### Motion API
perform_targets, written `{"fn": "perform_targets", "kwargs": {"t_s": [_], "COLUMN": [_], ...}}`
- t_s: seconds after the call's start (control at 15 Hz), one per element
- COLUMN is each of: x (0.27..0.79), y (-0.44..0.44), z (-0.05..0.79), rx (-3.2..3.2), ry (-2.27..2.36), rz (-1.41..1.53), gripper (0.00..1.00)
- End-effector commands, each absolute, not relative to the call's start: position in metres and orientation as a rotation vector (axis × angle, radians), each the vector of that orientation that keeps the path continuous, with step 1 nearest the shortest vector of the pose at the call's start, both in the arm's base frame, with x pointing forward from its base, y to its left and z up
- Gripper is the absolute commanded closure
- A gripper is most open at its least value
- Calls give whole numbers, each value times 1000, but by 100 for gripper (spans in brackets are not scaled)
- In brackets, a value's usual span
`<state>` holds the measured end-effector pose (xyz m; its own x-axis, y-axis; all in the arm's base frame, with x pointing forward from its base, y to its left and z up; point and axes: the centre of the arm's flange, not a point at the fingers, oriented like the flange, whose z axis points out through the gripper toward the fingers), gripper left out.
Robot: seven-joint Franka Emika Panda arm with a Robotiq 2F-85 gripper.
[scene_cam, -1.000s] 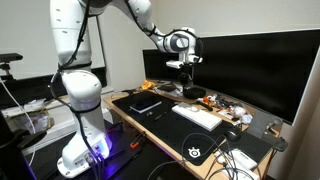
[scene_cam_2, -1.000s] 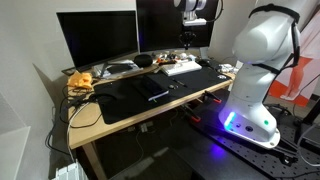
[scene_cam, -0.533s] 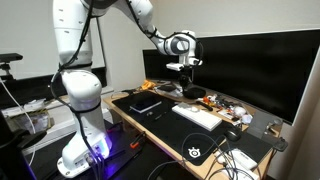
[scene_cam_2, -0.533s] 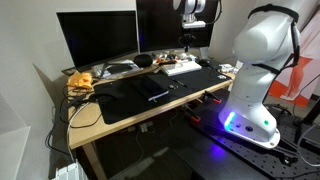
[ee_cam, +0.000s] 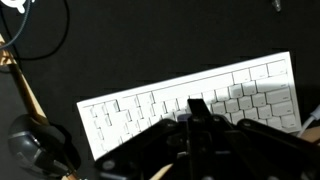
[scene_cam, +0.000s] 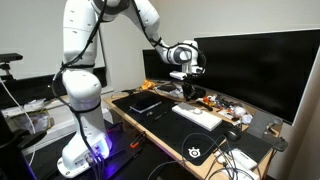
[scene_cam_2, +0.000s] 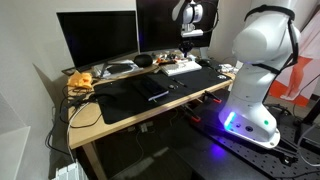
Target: Press two keys on the keyboard
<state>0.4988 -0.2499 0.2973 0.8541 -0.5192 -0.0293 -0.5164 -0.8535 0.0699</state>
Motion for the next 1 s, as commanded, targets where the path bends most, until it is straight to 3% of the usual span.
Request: {"fn": "perform_targets", "kwargs": {"t_s": [0.0,0.93], "x": [514,540], "y": [-261,-264], "z": [282,232], "rx": [2962,2923], "ry": [-872,-855], "rz": [-24,6], "gripper": [100,100]}}
